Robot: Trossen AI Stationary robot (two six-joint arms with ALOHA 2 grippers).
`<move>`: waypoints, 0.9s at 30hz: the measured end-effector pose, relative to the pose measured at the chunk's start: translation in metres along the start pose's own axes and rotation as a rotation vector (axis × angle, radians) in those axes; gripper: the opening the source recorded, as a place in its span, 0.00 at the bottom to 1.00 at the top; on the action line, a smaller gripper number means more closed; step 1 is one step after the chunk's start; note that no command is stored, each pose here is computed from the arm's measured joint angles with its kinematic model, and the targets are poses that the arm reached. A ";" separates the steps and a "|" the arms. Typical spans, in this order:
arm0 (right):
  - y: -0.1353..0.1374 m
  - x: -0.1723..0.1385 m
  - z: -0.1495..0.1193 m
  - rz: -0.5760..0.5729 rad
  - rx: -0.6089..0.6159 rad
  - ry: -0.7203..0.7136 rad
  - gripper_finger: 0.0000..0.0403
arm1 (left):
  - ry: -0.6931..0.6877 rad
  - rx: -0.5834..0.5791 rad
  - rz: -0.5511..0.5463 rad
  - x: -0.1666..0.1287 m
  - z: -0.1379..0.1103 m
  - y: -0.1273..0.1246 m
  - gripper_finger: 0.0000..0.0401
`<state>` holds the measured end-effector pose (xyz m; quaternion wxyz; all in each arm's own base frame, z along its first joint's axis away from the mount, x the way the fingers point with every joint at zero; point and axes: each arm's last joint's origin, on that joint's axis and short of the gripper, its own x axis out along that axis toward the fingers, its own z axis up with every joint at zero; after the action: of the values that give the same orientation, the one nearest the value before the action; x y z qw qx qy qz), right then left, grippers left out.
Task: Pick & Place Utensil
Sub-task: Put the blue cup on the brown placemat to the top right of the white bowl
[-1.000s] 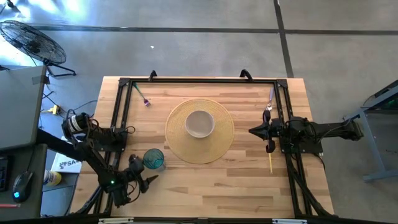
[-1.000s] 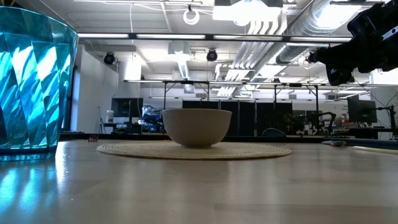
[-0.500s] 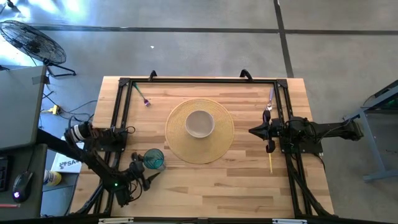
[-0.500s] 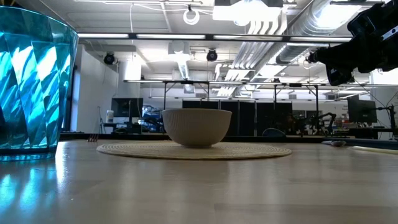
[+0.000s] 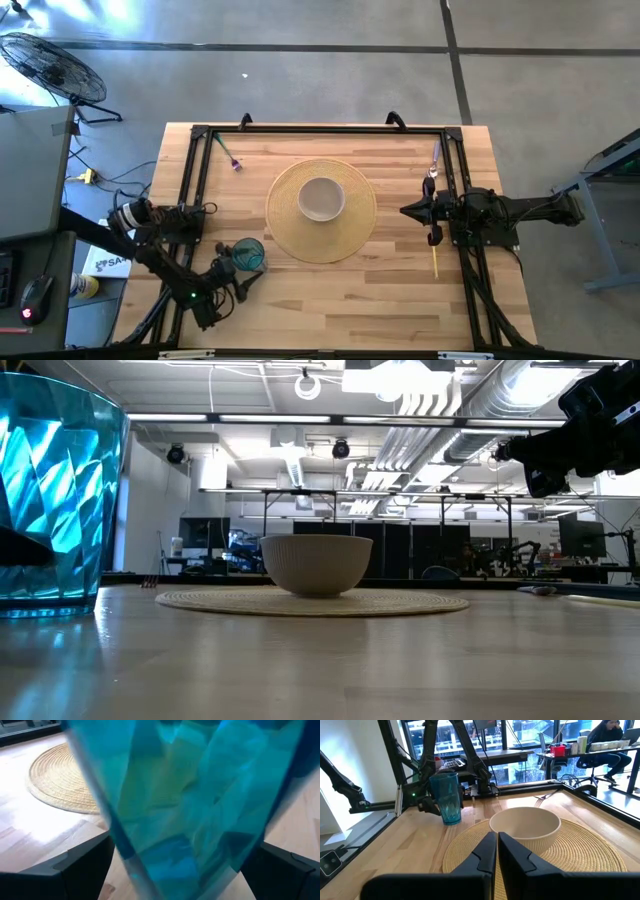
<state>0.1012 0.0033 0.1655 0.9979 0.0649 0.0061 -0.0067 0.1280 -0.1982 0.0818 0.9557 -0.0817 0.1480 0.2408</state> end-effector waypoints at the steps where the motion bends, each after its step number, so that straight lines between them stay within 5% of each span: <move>1: 0.000 0.000 0.000 0.000 0.000 0.000 0.03 | -0.002 0.000 -0.001 0.001 0.000 -0.001 0.97; 27: 0.000 0.000 0.000 0.000 0.000 0.001 0.03 | -0.028 0.057 0.016 0.019 -0.010 -0.011 0.97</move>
<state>0.1012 0.0033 0.1654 0.9978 0.0649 0.0067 -0.0068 0.1465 -0.2016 0.0675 0.9577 -0.0497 0.1420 0.2452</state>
